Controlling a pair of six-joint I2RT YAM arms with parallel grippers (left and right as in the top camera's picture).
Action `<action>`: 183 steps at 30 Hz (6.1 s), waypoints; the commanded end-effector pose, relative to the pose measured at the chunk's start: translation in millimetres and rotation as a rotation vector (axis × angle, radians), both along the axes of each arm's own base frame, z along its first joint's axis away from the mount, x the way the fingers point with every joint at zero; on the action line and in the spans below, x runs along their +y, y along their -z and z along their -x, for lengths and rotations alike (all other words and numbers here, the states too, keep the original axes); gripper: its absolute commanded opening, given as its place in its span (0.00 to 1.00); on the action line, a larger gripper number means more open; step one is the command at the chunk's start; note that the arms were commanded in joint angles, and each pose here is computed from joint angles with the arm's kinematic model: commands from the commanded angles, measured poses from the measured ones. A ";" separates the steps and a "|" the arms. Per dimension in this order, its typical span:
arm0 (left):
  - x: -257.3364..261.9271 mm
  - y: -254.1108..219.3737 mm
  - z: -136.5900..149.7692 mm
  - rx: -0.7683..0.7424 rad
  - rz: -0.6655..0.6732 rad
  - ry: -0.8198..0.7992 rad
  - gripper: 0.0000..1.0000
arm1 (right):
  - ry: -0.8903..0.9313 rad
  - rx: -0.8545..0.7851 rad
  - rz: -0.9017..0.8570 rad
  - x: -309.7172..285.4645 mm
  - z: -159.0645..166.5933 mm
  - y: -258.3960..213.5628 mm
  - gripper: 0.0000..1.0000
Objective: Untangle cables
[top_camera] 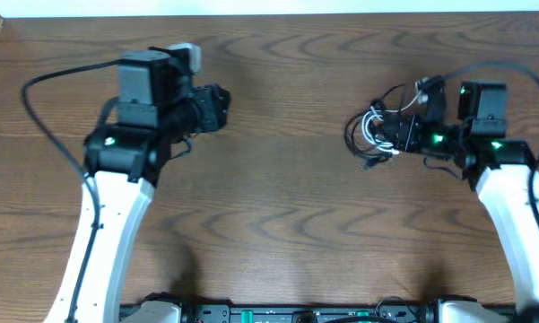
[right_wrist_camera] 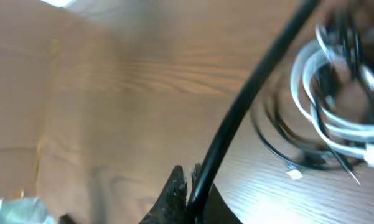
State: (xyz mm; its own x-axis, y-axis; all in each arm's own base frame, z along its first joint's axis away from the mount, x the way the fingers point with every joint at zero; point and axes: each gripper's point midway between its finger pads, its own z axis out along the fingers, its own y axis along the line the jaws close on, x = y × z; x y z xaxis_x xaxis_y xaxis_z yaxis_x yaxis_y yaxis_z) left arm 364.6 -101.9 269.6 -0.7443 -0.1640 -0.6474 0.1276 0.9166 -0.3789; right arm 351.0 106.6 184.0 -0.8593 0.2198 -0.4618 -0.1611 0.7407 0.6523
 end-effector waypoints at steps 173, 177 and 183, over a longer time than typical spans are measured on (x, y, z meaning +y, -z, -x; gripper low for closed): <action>-160.9 86.7 21.2 0.129 0.058 0.467 0.59 | 0.016 0.042 0.479 15.2 -86.5 -2.3 0.38; -163.2 90.2 17.6 0.119 0.053 0.478 0.59 | -0.024 0.101 0.462 25.9 -93.1 30.4 0.41; -163.0 93.0 18.0 0.128 0.051 0.477 0.59 | -0.054 0.176 0.435 38.2 -100.2 72.7 0.46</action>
State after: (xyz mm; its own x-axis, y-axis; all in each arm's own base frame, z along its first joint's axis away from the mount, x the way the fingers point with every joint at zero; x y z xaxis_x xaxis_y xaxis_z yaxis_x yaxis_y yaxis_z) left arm 347.1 -264.5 178.9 -0.8237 0.1658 -0.5423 0.4598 0.7549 -0.4677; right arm 453.2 133.6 127.4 -0.9215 -0.0122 -0.3883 -0.1262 0.9547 0.2694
